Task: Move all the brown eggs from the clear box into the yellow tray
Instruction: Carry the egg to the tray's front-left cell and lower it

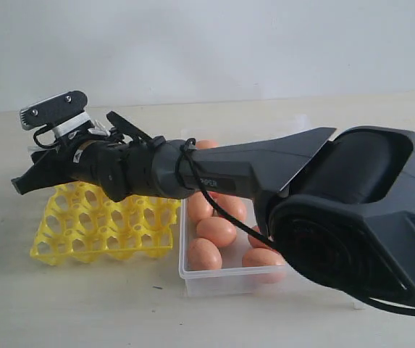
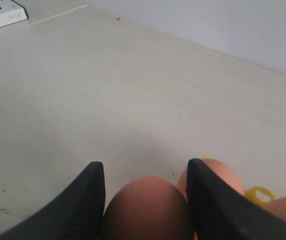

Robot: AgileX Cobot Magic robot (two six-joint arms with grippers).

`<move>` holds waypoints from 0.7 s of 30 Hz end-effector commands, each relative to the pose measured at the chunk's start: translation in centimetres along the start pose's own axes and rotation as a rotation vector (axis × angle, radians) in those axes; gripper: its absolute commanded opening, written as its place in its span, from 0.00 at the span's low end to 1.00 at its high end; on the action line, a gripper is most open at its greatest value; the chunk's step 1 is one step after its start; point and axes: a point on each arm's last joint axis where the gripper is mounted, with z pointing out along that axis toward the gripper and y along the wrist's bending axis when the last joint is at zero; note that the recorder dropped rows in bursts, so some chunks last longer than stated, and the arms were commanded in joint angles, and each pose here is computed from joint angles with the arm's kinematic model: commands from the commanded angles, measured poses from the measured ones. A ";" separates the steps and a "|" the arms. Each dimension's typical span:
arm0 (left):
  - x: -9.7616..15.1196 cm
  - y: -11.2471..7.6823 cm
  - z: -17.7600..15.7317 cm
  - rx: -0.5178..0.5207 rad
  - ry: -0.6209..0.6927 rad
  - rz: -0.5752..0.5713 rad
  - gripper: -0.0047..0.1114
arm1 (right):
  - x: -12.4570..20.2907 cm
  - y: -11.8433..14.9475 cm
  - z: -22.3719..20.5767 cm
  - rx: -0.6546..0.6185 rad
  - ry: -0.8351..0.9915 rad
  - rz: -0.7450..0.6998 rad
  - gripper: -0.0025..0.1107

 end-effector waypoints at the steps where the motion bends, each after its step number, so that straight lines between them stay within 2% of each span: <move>1: -0.2 0.0 -0.1 -0.001 -0.016 0.007 0.04 | 0.3 0.3 0.4 -0.003 -0.009 0.007 0.02; 21: -0.2 0.0 -0.1 -0.001 -0.016 0.007 0.04 | 0.7 -1.1 0.8 0.030 -0.045 0.012 0.02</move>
